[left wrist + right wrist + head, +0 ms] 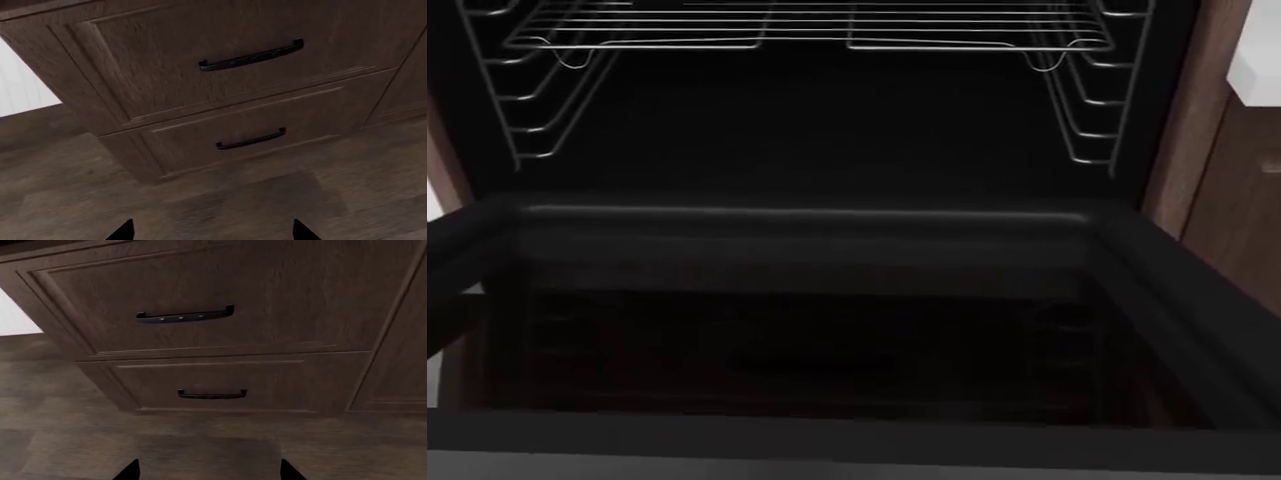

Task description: Close the oven door

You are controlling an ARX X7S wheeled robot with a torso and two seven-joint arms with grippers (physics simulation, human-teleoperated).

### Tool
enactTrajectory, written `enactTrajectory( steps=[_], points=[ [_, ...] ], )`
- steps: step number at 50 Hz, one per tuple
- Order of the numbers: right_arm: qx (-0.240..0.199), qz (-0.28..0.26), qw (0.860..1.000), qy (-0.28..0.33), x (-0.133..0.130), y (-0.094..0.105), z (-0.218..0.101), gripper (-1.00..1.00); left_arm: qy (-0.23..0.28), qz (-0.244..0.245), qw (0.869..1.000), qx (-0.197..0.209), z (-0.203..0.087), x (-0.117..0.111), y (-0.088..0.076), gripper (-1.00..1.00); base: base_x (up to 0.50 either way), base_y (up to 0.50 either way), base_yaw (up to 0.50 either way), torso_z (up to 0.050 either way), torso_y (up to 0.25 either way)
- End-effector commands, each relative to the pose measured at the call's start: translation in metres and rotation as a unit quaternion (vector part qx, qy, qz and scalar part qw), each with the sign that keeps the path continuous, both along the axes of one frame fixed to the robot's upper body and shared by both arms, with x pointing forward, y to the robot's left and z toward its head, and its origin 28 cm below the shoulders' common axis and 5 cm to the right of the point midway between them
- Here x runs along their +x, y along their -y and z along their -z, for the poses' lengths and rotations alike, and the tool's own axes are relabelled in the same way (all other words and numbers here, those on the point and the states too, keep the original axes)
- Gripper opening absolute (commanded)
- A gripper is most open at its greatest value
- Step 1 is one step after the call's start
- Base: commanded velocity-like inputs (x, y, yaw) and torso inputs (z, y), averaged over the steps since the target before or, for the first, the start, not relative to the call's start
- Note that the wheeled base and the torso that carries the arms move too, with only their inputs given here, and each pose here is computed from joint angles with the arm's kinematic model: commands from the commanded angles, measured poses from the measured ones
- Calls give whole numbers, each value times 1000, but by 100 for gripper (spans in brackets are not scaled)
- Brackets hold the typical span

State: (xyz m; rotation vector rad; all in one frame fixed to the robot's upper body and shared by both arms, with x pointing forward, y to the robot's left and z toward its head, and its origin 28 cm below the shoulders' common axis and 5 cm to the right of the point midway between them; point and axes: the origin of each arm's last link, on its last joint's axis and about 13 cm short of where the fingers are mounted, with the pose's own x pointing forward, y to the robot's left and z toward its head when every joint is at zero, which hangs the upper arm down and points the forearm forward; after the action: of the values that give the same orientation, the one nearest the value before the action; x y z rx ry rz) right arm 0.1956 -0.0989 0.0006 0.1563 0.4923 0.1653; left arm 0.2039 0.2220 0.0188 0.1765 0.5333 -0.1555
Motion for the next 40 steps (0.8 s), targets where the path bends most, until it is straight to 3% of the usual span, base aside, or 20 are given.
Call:
enactTrajectory(
  steps=[1,40],
  points=[
    [1,0,1000,1,0,0,0,100,0,-2,1000,0,-3,0,0,100,121,0,0,0,0],
    [1,0,1000,1,0,0,0,100,0,0,1000,1,-1,0,1,100,120,0,0,0,0]
  ],
)
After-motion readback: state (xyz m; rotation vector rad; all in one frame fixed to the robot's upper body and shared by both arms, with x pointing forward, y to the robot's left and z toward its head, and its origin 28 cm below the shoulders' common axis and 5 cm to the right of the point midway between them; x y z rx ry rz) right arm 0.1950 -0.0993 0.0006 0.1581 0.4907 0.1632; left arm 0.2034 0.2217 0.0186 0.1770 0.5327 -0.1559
